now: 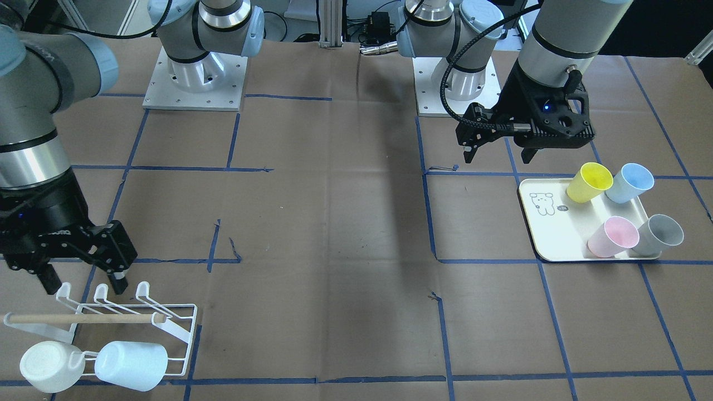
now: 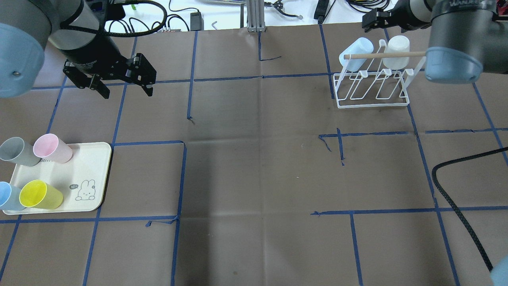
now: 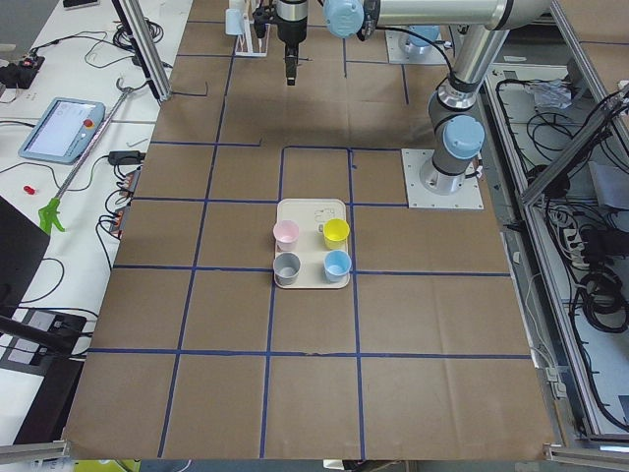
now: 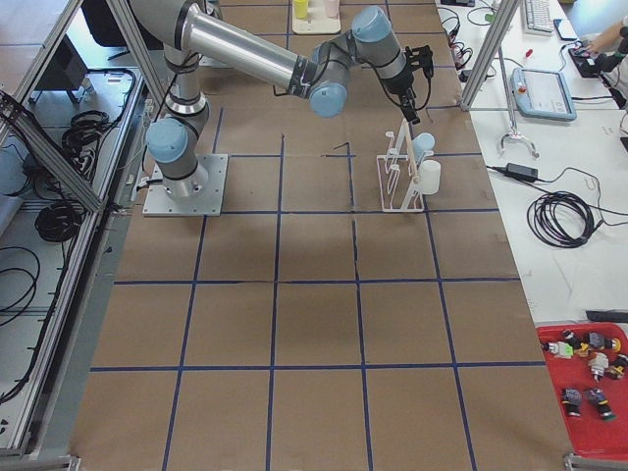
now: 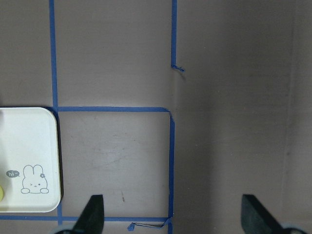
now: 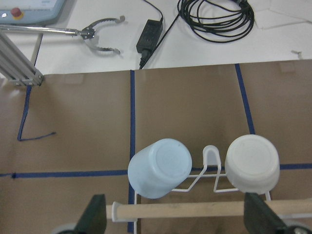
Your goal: Transfer IKEA cup to right arm and place on rack
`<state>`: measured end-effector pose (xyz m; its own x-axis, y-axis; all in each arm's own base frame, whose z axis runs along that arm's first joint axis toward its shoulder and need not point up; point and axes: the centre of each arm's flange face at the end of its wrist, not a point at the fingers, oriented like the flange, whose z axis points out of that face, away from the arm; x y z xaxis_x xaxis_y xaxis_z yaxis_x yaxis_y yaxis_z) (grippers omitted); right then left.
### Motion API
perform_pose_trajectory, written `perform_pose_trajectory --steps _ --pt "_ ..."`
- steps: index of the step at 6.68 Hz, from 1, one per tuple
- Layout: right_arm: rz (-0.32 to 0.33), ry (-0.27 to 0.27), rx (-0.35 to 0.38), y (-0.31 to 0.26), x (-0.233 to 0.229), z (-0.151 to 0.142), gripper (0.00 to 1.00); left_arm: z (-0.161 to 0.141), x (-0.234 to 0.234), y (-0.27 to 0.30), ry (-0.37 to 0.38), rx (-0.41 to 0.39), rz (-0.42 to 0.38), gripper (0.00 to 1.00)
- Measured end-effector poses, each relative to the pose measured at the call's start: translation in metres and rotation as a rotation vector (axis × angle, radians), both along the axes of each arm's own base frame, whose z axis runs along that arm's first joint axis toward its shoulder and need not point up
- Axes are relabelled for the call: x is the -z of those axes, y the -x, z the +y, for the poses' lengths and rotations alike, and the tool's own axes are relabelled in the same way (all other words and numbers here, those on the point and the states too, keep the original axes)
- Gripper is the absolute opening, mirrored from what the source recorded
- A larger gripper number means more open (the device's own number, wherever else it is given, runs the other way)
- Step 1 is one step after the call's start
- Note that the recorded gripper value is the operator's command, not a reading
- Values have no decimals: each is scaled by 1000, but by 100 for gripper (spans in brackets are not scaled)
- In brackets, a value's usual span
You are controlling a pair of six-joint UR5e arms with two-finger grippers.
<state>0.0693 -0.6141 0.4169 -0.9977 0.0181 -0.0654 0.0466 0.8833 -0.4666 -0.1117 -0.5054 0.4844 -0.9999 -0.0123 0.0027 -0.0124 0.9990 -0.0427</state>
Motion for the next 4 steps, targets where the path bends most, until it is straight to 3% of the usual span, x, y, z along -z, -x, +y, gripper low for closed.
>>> perform_pose_trajectory --steps 2,4 --pt "-19 -167 1 -39 -18 35 100 -1 0 0 -1 -1 -1 100" --pt "-26 -298 -2 -50 -52 87 100 -1 0 -1 0 -2 -1 100"
